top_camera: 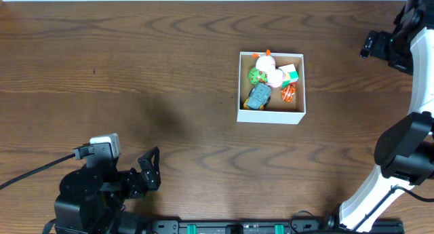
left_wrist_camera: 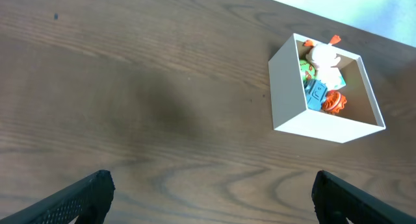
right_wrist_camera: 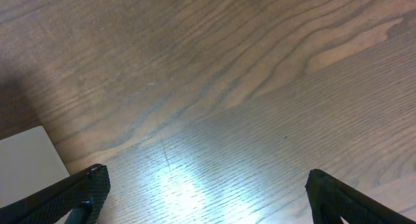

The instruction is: Pack container

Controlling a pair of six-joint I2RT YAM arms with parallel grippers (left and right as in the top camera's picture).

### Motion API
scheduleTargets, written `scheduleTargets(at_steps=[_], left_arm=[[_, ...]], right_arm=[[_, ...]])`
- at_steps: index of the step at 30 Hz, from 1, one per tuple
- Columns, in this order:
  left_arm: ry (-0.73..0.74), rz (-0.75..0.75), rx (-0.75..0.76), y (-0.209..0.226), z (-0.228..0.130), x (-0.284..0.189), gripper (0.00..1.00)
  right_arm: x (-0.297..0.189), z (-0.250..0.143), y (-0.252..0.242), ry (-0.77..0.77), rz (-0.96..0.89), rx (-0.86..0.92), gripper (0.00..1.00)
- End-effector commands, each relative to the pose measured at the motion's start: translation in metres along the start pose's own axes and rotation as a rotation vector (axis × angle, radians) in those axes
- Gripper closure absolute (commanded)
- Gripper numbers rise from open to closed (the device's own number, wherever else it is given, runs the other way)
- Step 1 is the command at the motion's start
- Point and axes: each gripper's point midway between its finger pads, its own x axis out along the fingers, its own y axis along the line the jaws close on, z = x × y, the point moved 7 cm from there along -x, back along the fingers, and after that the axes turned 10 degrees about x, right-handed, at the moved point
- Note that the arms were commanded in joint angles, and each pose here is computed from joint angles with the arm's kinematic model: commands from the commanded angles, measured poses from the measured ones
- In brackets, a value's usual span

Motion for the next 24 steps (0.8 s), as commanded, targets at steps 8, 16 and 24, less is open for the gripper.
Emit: scheduleTargets(at_steps=[8, 16, 24], left_arm=[[-0.003, -0.015, 0.105, 0.000, -0.002, 0.011, 0.02], [-0.096, -0.106, 0.368, -0.007, -0.008, 0.061, 0.02], [-0.220, -0.108, 0.438, 0.002, -0.019, 0.096, 0.02]], right_arm=[[0.003, 0.000, -0.003, 0.006, -0.004, 0.023, 0.01], [0.003, 0.000, -0.003, 0.007, -0.004, 0.023, 0.01], [0.003, 0.000, -0.003, 0.007, -0.004, 0.023, 0.01]])
